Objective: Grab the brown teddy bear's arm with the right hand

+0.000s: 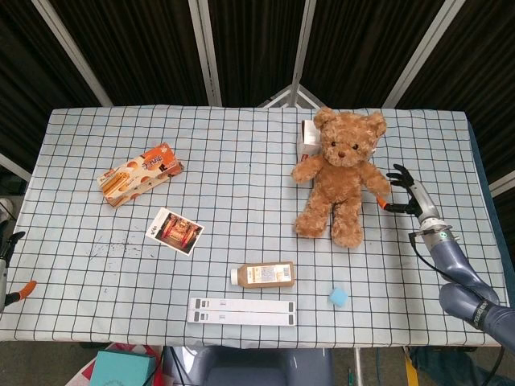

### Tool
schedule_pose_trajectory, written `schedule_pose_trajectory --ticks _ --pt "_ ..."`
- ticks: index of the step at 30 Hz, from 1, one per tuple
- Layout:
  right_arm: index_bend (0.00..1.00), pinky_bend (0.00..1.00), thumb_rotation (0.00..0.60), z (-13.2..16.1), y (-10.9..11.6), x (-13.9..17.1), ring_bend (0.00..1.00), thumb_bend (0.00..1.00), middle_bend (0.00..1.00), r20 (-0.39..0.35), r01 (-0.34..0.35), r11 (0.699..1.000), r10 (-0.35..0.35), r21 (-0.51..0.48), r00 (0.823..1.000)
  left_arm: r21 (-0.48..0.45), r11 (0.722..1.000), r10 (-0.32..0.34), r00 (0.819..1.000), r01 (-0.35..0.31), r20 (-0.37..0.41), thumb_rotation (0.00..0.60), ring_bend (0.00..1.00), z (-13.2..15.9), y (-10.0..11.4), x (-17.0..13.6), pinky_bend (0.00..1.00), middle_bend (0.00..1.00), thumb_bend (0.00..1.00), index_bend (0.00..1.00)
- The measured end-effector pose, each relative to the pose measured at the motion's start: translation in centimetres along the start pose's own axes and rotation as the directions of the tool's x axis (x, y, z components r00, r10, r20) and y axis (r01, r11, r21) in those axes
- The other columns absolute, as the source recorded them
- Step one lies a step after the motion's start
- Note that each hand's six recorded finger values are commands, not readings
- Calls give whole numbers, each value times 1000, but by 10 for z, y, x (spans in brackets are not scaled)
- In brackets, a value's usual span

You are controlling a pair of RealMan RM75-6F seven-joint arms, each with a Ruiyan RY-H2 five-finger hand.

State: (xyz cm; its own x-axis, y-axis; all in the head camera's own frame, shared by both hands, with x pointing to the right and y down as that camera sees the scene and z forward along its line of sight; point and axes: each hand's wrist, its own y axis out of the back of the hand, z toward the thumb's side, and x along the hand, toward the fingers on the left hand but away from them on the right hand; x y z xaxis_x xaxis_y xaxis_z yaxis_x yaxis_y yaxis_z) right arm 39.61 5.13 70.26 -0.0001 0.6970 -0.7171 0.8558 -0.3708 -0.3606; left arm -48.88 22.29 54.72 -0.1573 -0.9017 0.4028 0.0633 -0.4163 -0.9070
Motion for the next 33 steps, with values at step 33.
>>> schedule_pose_trajectory --ticks 33 --pt "354 0 600 7 -15 -30 363 331 384 8 78 996 -79 32 997 12 1000 -16 1000 17 -12 600 0 -1 -4 5 30 0 243 160"
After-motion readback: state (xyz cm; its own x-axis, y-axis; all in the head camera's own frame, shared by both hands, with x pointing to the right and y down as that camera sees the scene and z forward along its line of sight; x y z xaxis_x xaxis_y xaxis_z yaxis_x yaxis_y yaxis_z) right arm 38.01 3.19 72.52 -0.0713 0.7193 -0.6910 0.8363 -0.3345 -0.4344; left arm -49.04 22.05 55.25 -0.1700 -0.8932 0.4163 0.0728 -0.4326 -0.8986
